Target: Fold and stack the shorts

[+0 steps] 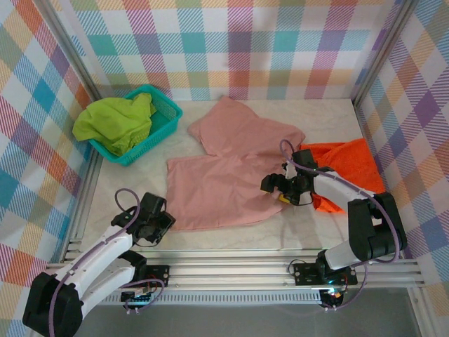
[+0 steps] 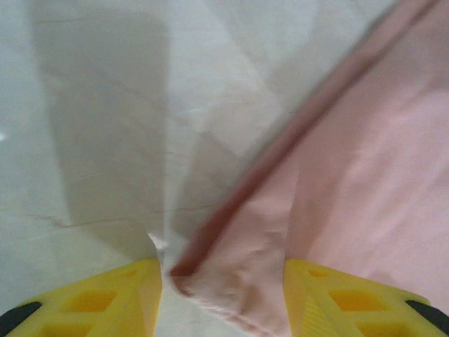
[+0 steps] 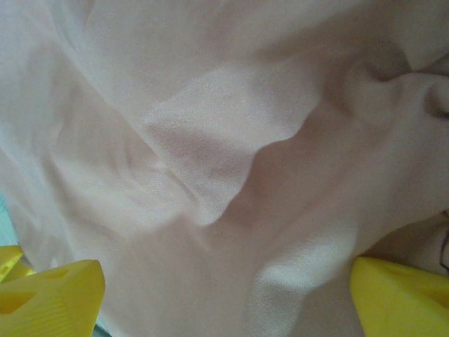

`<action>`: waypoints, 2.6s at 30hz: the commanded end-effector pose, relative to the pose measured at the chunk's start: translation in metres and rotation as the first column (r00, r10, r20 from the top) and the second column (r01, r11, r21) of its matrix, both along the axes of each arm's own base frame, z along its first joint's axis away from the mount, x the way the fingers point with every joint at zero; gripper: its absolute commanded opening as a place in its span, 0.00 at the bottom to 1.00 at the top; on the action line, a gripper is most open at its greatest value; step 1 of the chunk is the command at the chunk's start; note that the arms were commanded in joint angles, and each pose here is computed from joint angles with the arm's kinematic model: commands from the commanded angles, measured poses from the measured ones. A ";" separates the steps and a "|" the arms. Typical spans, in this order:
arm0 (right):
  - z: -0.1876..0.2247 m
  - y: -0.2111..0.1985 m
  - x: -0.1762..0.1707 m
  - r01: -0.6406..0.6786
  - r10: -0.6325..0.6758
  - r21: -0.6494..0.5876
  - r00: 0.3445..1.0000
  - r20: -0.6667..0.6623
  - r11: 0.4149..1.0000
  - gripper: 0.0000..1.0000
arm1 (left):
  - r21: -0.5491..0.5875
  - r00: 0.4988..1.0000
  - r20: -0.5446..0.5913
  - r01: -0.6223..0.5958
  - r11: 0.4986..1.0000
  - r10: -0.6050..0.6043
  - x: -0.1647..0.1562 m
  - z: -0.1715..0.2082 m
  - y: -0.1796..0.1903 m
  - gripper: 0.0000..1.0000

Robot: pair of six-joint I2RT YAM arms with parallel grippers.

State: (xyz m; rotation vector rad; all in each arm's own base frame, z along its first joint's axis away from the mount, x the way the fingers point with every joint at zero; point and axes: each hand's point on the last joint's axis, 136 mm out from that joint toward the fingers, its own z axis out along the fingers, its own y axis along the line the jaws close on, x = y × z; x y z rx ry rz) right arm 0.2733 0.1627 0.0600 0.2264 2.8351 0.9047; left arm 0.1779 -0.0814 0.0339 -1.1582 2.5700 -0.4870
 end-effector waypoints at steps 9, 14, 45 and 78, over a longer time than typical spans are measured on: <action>0.000 0.003 -0.008 -0.010 0.010 0.028 1.000 -0.009 1.000 0.90 | -0.013 0.996 0.091 0.023 1.000 -0.022 0.021 0.017 -0.006 0.46; 0.000 0.003 -0.008 -0.010 0.011 0.029 1.000 -0.011 1.000 0.90 | -0.012 0.996 0.085 0.018 1.000 -0.017 0.019 0.012 -0.004 0.30; 0.008 -0.076 -0.017 0.439 -0.431 0.114 0.898 -0.089 0.891 0.73 | 0.093 0.976 0.200 0.069 0.993 -0.086 0.044 0.062 0.003 0.00; -0.031 -0.079 -0.006 0.430 -0.420 0.059 0.898 -0.131 0.901 0.45 | 0.095 0.976 0.203 0.056 0.994 -0.074 0.041 0.054 0.006 0.00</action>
